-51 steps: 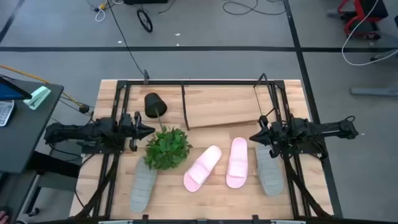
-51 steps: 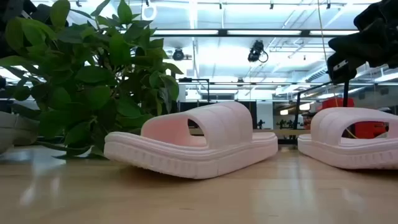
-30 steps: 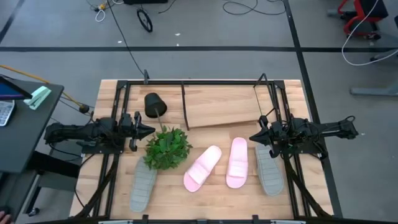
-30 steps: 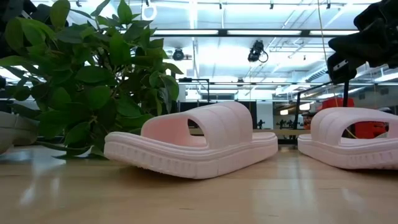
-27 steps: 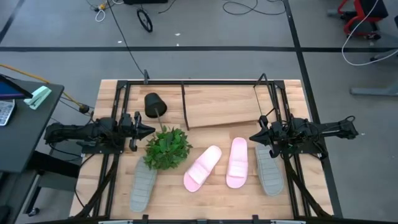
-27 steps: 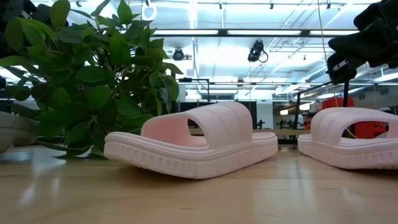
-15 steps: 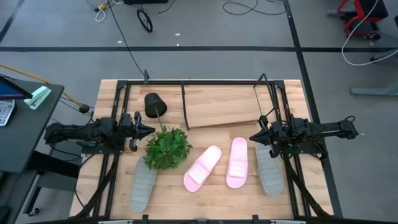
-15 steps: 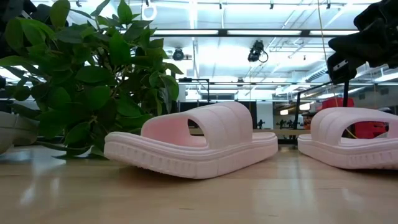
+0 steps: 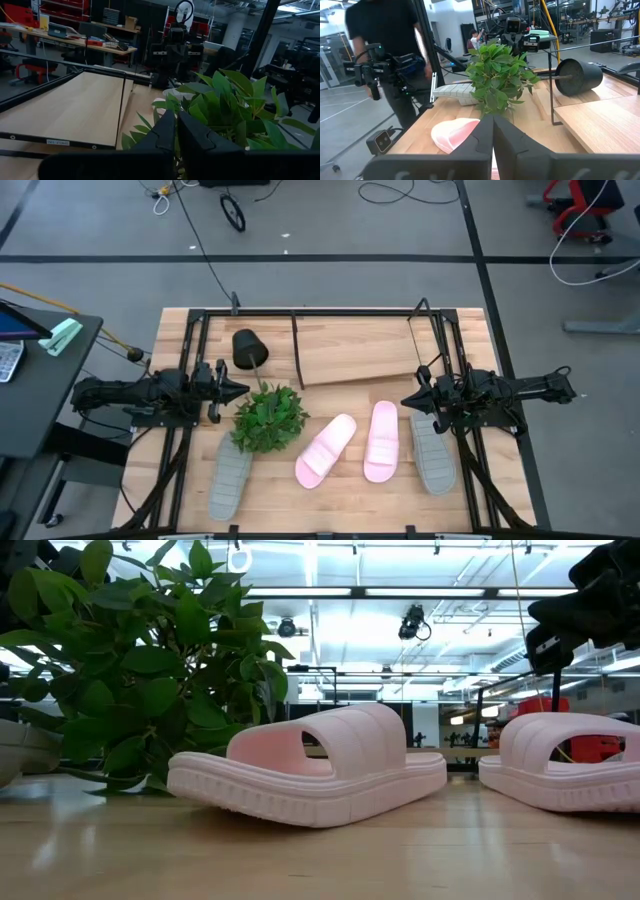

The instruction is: Pick and place slides into the shelf

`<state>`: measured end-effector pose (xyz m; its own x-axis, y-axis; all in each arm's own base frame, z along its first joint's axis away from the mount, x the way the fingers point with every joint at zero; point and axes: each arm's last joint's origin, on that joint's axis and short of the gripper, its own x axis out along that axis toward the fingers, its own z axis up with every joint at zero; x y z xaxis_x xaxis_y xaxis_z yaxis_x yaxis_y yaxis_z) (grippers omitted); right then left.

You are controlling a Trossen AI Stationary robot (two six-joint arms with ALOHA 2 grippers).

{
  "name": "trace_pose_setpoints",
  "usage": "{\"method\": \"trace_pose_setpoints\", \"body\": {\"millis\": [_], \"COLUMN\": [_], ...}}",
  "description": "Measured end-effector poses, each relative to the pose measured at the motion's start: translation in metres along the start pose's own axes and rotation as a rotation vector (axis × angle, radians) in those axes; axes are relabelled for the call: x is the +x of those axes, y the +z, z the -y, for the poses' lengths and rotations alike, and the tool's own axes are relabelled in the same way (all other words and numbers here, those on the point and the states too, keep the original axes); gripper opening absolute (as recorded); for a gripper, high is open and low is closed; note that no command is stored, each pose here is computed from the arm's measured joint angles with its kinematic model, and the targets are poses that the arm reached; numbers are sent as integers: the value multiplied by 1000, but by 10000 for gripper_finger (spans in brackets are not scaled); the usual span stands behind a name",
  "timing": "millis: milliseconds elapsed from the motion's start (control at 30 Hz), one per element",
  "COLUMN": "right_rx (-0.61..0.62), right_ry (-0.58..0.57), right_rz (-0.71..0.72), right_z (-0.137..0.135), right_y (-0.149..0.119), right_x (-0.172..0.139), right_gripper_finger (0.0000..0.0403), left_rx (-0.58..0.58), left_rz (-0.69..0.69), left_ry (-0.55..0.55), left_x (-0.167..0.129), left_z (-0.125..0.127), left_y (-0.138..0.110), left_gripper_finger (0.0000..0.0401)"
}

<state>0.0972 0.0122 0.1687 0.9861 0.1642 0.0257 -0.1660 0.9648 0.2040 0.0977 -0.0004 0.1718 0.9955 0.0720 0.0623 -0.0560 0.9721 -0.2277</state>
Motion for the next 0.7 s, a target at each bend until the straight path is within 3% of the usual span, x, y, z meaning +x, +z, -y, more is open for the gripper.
{"method": "trace_pose_setpoints", "body": {"millis": [333, 700], "right_rx": [0, 0], "right_ry": [0, 0], "right_rz": [0, 0], "right_z": [0, 0], "right_y": [0, 0], "right_x": [0, 0], "right_gripper_finger": [14, 14], "left_rx": [1, 0], "left_rz": [0, 0], "left_ry": [0, -1], "left_x": [0, 0], "left_z": [0, 0], "left_y": [0, 0], "left_gripper_finger": [36, 21]}}
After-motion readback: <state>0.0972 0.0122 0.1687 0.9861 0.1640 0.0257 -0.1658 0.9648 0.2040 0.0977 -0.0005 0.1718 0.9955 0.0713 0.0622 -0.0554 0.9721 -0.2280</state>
